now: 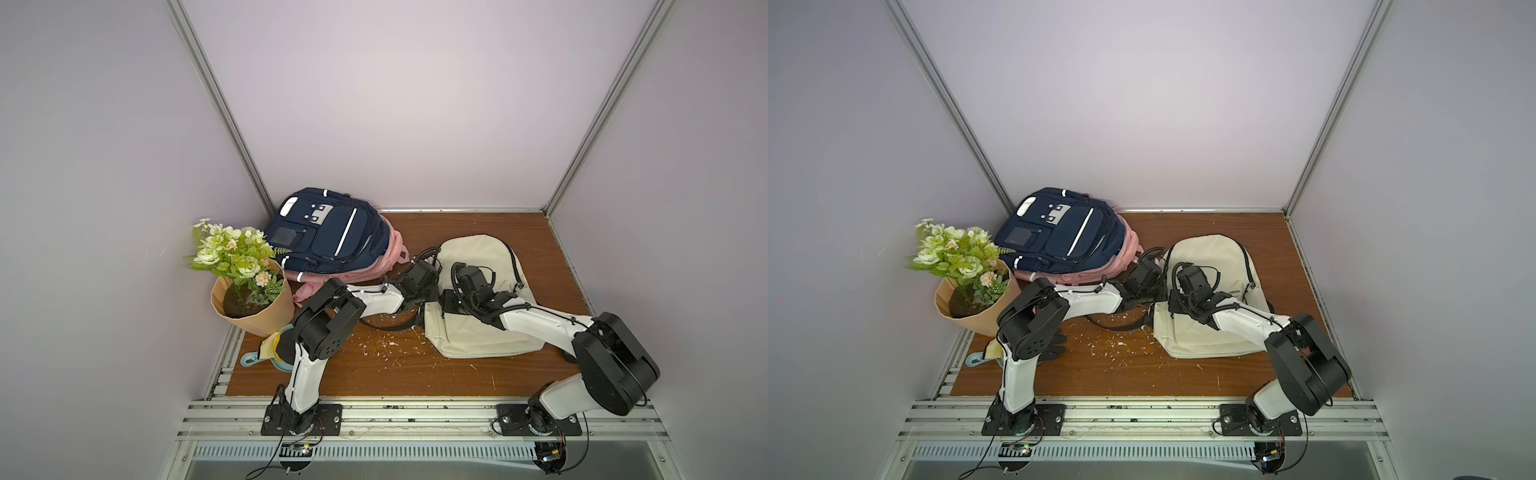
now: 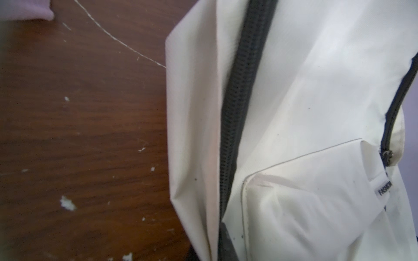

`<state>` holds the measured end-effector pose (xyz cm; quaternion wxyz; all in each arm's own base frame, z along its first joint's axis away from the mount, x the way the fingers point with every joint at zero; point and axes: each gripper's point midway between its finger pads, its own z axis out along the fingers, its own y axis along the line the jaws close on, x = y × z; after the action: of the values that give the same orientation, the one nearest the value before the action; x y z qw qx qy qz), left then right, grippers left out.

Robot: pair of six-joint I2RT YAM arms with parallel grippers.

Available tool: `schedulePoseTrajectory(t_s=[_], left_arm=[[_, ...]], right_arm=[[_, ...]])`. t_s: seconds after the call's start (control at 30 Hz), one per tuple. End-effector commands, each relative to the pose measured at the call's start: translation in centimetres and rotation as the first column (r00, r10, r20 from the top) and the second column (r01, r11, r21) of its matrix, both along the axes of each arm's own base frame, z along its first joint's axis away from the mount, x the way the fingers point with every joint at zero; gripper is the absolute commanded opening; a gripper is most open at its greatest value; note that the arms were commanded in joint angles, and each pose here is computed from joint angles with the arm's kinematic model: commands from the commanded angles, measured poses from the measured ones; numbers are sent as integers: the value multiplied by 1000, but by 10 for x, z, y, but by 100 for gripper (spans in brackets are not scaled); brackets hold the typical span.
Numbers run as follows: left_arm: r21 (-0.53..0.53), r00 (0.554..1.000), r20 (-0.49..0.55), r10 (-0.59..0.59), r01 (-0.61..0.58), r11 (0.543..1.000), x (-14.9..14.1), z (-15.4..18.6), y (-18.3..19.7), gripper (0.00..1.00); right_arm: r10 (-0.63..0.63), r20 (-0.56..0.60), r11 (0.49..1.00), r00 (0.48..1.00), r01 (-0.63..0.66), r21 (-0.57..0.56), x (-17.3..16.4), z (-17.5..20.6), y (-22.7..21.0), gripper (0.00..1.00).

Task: Zip up the backpack
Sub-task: Move the backpack to the corner of the board.

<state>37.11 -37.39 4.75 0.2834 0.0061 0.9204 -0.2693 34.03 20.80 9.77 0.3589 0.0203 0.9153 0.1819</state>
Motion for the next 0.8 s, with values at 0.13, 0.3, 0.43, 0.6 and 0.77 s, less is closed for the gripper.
schedulePoseTrajectory(t_s=[0.13,0.3,0.43,0.6,0.77], left_arm=[[-3,999,20,31,-31,1000,29,6,-30,0],[-33,998,39,53,-52,998,59,15,-54,0],[-45,996,47,69,-67,997,79,13,-66,0],[-65,996,75,57,-53,996,102,20,-90,0],[-145,994,105,44,-29,989,122,29,-119,1]], right_arm=[[-242,-36,965,969,237,-109,8,-12,-104,51],[-392,-84,915,916,378,-141,19,-28,-155,52],[-509,-84,858,857,497,-133,36,-32,-188,57],[-643,-45,764,765,635,-116,57,-27,-228,57],[-710,-12,700,704,703,-127,83,-18,-260,62]])
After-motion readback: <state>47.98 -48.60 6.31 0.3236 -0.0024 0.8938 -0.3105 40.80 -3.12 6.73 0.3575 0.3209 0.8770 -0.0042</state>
